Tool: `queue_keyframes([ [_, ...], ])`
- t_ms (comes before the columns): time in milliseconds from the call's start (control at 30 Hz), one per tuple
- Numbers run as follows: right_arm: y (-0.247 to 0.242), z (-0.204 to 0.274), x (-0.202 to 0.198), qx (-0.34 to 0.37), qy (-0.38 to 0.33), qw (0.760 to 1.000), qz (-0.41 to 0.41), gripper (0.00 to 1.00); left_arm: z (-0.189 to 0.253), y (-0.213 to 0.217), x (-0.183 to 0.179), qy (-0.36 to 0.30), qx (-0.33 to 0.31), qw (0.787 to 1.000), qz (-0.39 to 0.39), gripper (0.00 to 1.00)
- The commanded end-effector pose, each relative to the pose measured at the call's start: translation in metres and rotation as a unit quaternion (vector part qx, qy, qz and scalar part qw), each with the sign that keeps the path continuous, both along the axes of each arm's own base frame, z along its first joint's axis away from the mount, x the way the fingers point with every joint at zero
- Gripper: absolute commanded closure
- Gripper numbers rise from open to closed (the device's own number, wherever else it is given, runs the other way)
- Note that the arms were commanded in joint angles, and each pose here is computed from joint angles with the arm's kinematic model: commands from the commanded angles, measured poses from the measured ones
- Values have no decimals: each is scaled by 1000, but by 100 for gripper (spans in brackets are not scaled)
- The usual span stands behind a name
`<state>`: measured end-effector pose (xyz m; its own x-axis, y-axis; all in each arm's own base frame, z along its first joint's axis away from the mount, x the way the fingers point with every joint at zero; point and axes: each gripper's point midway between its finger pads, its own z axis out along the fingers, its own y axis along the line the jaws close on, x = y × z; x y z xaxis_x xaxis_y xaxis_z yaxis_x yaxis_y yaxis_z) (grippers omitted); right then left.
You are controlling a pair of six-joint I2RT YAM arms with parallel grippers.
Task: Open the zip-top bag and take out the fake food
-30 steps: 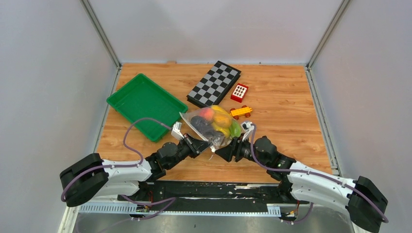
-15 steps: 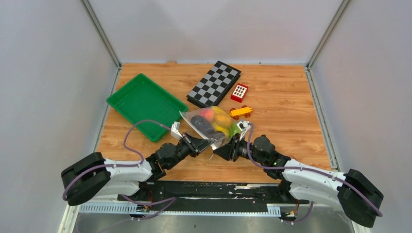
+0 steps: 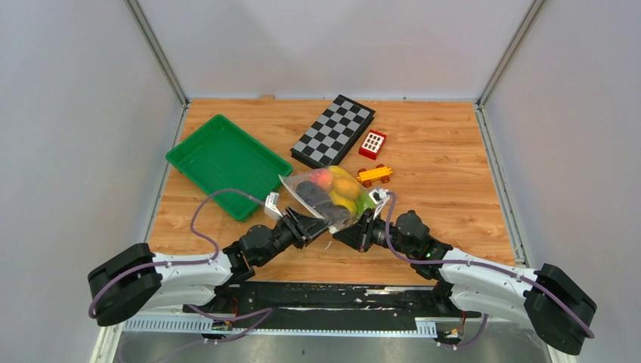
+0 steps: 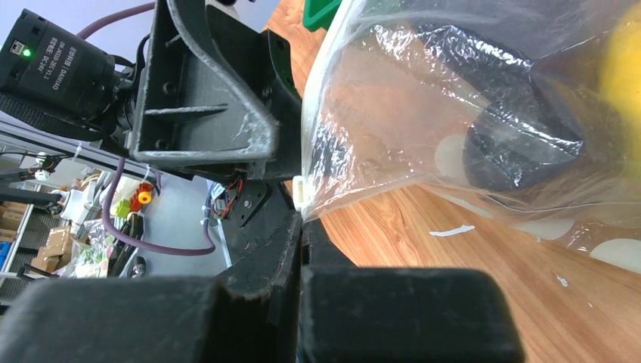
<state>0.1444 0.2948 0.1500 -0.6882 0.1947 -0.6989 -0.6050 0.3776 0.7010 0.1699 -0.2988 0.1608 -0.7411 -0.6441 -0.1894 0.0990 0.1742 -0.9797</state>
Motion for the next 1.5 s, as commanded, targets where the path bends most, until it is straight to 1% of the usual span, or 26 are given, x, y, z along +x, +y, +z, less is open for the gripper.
queue_keyframes([
  [0, 3, 19, 6, 29, -26, 999, -1, 100, 3, -1, -6, -3, 23, 1000, -5, 45],
  [67, 4, 19, 7, 28, -23, 999, -3, 100, 3, -1, -9, -4, 30, 1000, -6, 42],
  [167, 5, 21, 7, 33, -23, 999, -1, 100, 1, -3, -11, -6, 40, 999, -8, 41],
  [267, 6, 23, 6, 35, -22, 999, 4, 100, 4, -8, -11, -12, 31, 999, -11, 43],
  [367, 7, 25, 5, 38, -21, 999, 8, 100, 8, -15, -9, -21, 22, 999, -14, 47],
  [633, 6, 24, 3, 37, -13, 999, 11, 100, 16, -21, -4, -39, 0, 999, -6, 67],
  [767, 4, 23, 5, 34, -10, 999, 1, 100, 21, -22, -6, -45, 3, 999, -8, 79],
  [900, 2, 19, 8, 24, 0, 1000, -10, 100, 23, -23, -9, -43, 10, 999, -11, 88],
  [1000, 1, 18, 8, 20, 3, 1000, -9, 100, 16, -16, -6, -33, 20, 999, 6, 98],
  [1033, 1, 18, 7, 19, 3, 1000, -9, 100, 14, -12, -4, -28, 20, 999, 16, 100],
  [1167, -2, 15, 6, 7, 4, 1000, -8, 100, 8, 3, 4, -12, 29, 998, 55, 100],
  [1333, -10, 15, 6, -13, -4, 1000, -16, 100, 11, 20, 16, -11, 70, 992, 101, 100],
  [1467, -18, 14, 7, -29, -10, 999, -26, 100, 11, 42, 29, -18, 108, 982, 151, 100],
])
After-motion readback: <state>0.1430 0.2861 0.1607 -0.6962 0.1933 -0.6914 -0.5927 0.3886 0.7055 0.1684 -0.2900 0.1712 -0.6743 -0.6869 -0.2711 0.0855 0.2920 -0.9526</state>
